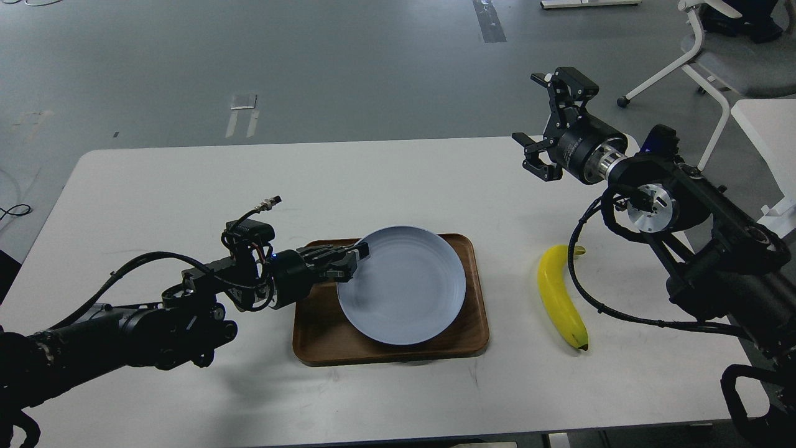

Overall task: Place banana on plate with both arms
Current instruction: 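Lift the plate with the left gripper and set it on the wooden tray, then release the plate and raise the left arm away from the tray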

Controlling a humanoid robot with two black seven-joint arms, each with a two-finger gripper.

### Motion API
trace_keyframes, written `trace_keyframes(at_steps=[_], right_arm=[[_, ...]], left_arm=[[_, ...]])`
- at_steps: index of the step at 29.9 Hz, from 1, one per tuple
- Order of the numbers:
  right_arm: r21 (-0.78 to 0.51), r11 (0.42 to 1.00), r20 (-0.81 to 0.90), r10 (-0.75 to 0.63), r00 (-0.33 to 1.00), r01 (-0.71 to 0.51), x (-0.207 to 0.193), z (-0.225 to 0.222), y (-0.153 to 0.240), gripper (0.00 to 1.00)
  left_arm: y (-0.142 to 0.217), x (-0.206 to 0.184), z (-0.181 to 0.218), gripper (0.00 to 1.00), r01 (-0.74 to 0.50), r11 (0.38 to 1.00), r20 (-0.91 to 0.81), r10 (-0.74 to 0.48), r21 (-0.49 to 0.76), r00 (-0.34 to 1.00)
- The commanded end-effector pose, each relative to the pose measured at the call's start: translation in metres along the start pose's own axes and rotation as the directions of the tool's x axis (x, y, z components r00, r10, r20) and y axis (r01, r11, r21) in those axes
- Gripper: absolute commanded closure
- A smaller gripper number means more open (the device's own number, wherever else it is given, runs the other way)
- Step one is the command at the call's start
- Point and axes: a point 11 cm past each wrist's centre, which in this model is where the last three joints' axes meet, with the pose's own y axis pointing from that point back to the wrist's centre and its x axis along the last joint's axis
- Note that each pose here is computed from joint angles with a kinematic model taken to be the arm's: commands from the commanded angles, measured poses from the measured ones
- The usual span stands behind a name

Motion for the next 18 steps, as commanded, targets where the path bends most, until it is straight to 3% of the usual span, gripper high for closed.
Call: trace_keyframes(at_steps=[1, 4, 5, 6, 8, 10, 13, 16, 17, 18], right_arm=[[-0.001, 1.0, 0.0, 0.001, 1.0, -0.001, 0.0, 0.001, 0.0, 0.0], [-0.001, 1.0, 0.0, 0.001, 1.0, -0.001, 0.0, 0.001, 0.0, 0.0], [-0.001, 1.0, 0.0, 0.001, 1.0, -0.001, 0.0, 0.001, 0.0, 0.0], [-0.001, 1.0, 0.0, 0.001, 1.0, -0.001, 0.0, 0.001, 0.0, 0.0], [-0.001, 1.0, 0.0, 0.001, 1.0, -0.001, 0.0, 0.001, 0.0, 0.0], [-0.001, 1.0, 0.0, 0.001, 1.0, -0.001, 0.0, 0.001, 0.0, 0.0], [-0.001, 1.0, 0.0, 0.001, 1.0, -0.001, 0.0, 0.001, 0.0, 0.0], [-0.001, 1.0, 0.0, 0.001, 1.0, -0.001, 0.0, 0.001, 0.0, 0.0], [-0.001, 1.0, -0.001, -0.001, 1.0, 0.001, 0.0, 0.0, 0.0, 0.0], [-0.001, 1.0, -0.004, -0.002, 1.0, 0.002, 0.0, 0.0, 0.0, 0.0]], left_arm=[[0.0, -0.001, 0.0, 1.0, 0.002, 1.0, 0.0, -0.002, 0.001, 1.0], [0.0, -0.002, -0.001, 0.99, 0.002, 1.0, -0.002, -0.002, 0.003, 1.0], [0.0, -0.001, 0.0, 0.78, 0.0, 1.0, -0.005, 0.0, 0.0, 1.0], [-0.001, -0.002, 0.001, 0.64, 0.001, 1.0, -0.007, -0.001, -0.001, 1.0], [0.0, -0.001, 0.0, 0.43, 0.002, 1.0, -0.008, -0.002, -0.001, 1.0], [0.0, -0.002, 0.0, 0.4, 0.003, 1.0, -0.009, -0.003, 0.0, 1.0], [0.0, -0.001, 0.001, 0.29, -0.004, 1.0, -0.02, 0.004, 0.0, 1.0], [-0.001, 0.005, 0.0, 0.16, -0.021, 1.0, -0.023, 0.021, 0.004, 1.0], [-0.001, 0.009, -0.001, 0.04, -0.038, 0.999, -0.029, 0.038, 0.007, 0.999], [-0.001, 0.011, -0.001, 0.02, -0.046, 0.999, -0.036, 0.046, 0.008, 0.998]])
